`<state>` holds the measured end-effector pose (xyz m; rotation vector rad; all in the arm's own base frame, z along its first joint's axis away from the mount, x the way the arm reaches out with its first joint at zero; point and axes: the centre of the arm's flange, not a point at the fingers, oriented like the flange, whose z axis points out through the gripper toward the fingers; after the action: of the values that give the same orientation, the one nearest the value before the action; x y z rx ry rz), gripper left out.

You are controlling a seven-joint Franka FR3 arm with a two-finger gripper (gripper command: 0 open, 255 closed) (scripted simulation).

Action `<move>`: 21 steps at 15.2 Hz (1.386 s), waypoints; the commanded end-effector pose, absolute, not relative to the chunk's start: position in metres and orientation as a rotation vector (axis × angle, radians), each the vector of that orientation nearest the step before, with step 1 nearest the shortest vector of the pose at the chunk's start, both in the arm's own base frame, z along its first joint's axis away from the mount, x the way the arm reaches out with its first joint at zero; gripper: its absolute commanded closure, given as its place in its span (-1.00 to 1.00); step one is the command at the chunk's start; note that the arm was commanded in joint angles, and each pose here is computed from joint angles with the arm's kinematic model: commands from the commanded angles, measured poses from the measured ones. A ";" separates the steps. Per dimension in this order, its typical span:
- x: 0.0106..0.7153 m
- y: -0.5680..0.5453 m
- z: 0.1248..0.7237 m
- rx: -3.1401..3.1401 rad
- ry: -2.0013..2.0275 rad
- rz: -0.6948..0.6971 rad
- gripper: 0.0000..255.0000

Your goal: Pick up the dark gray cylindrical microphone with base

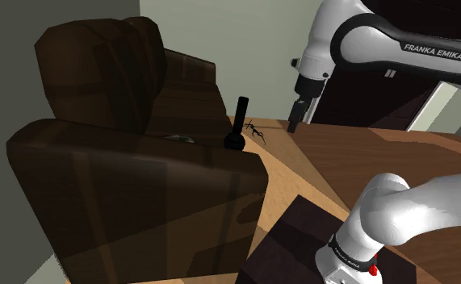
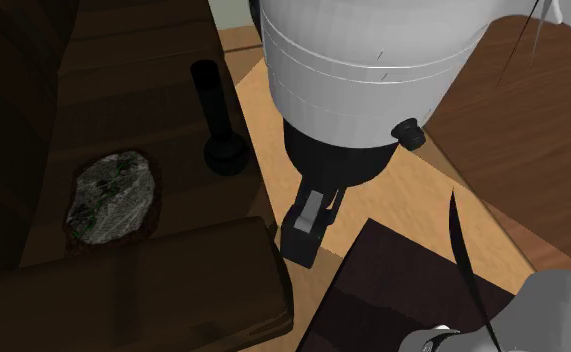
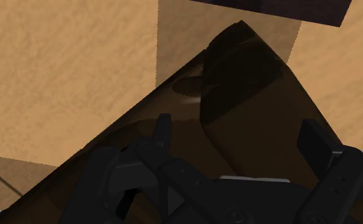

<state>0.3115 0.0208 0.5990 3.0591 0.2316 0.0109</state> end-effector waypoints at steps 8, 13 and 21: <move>0.393 -0.026 0.597 3.075 0.317 0.011 -1.00; 0.453 -0.057 0.595 3.085 0.378 0.011 -1.00; 0.551 -0.101 0.590 3.099 0.478 0.011 -1.00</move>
<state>0.5369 -0.0942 0.5902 3.0981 0.4632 0.0099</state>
